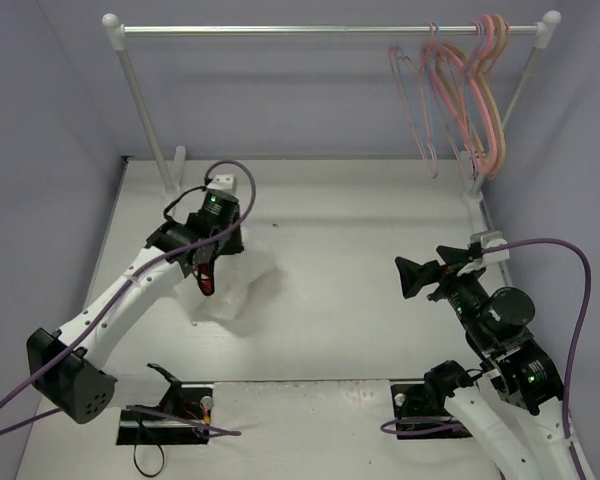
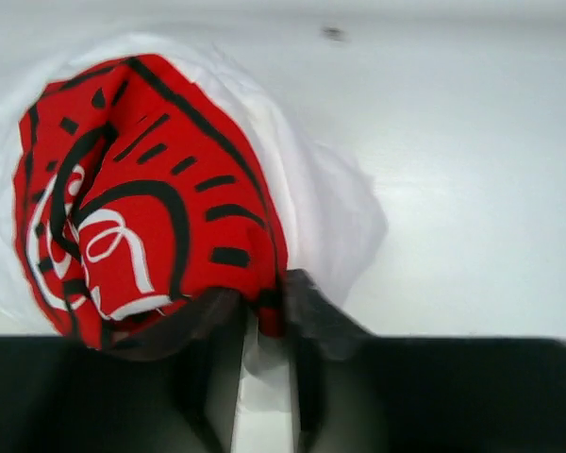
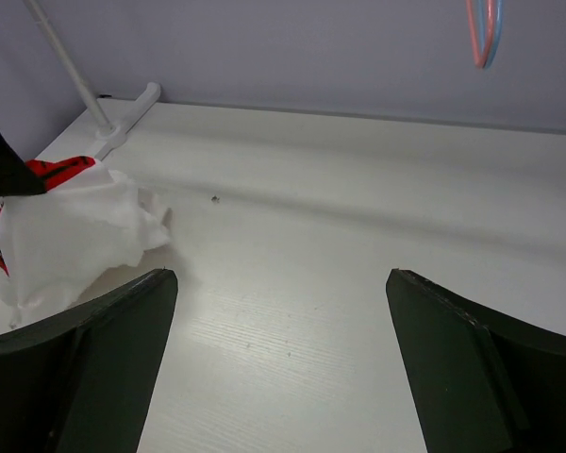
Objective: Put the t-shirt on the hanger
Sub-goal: Move the tshirt to the center of the board, then grab a hanger with the right arm
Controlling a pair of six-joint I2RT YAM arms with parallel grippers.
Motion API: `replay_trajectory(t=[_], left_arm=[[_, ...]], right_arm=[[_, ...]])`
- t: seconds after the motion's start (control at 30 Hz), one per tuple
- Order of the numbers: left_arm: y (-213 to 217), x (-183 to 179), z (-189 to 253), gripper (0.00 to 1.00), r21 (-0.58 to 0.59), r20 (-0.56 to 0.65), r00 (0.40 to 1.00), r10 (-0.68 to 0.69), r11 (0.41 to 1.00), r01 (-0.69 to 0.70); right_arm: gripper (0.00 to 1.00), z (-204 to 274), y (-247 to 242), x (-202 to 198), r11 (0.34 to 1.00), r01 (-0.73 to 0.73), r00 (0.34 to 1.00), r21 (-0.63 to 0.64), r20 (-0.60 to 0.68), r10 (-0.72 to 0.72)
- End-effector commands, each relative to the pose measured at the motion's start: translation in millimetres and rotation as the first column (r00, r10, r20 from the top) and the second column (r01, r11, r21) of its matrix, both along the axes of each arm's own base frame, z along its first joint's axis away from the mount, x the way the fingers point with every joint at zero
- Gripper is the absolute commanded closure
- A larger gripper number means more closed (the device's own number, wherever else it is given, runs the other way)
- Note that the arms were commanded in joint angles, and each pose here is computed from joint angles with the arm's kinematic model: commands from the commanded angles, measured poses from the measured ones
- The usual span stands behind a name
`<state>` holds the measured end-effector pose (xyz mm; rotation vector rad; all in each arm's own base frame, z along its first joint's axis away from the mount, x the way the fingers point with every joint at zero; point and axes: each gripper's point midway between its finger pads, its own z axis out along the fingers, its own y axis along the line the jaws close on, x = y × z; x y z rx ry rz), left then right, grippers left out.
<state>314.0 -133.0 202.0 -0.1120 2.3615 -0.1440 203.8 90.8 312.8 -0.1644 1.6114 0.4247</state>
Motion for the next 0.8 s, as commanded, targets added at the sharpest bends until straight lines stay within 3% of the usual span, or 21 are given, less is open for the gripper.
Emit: replay_trajectory(t=[0.0,0.03,0.1,0.17,0.27,0.37,0.47,0.5,0.63,0.77], left_arm=[[-33.8,-46.5,19.6,0.73,0.086,0.017,0.982,-0.189,0.979,0.187],[-38.5,-54.7,12.7,0.57,0.108,0.006,0.978,-0.208,0.972,0.206],[-48.2,-78.5,-12.8,0.44,0.142,-0.069,0.964,-0.257,0.954,0.265],[-37.8,-90.6,-37.9,0.39,0.167,-0.142,0.968,-0.209,0.958,0.231],[-19.9,-90.3,-45.5,0.33,0.189,-0.113,0.984,-0.135,0.97,0.154],[-7.3,-83.8,-58.0,0.32,0.119,-0.099,0.993,-0.066,0.99,0.077],[12.3,-74.6,-79.5,0.32,0.037,-0.152,0.988,0.033,0.999,-0.028],[0.1,-70.0,-82.4,0.32,-0.058,-0.164,0.986,0.001,0.998,-0.01],[-15.7,-65.2,-104.2,0.32,-0.187,-0.211,0.977,-0.029,0.982,-0.011],[-38.3,-63.7,-117.9,0.32,-0.277,-0.244,0.966,-0.084,0.961,0.014]], right_arm=[[0.0,18.1,3.8,8.5,1.0,-0.001,0.999,0.003,0.044,0.001],[0.0,18.5,5.8,8.5,1.0,-0.012,0.999,0.0,0.042,0.012],[0.0,14.9,7.6,12.0,1.0,-0.012,1.0,-0.008,0.022,0.012],[0.0,14.9,9.0,13.8,1.0,-0.015,1.0,-0.01,0.013,0.015],[0.0,13.0,15.1,19.1,0.999,-0.034,0.999,-0.02,-0.013,0.033],[0.02,8.3,23.2,29.0,0.998,-0.054,0.997,-0.04,-0.06,0.051],[0.13,-5.0,38.8,44.1,0.994,-0.096,0.987,-0.048,-0.136,0.089],[0.16,-16.1,49.2,52.0,0.99,-0.128,0.976,-0.051,-0.187,0.116],[0.32,-46.3,81.8,65.9,0.977,-0.21,0.938,-0.021,-0.285,0.196],[0.34,-92.5,120.9,62.8,0.962,-0.26,0.899,-0.081,-0.385,0.21]])
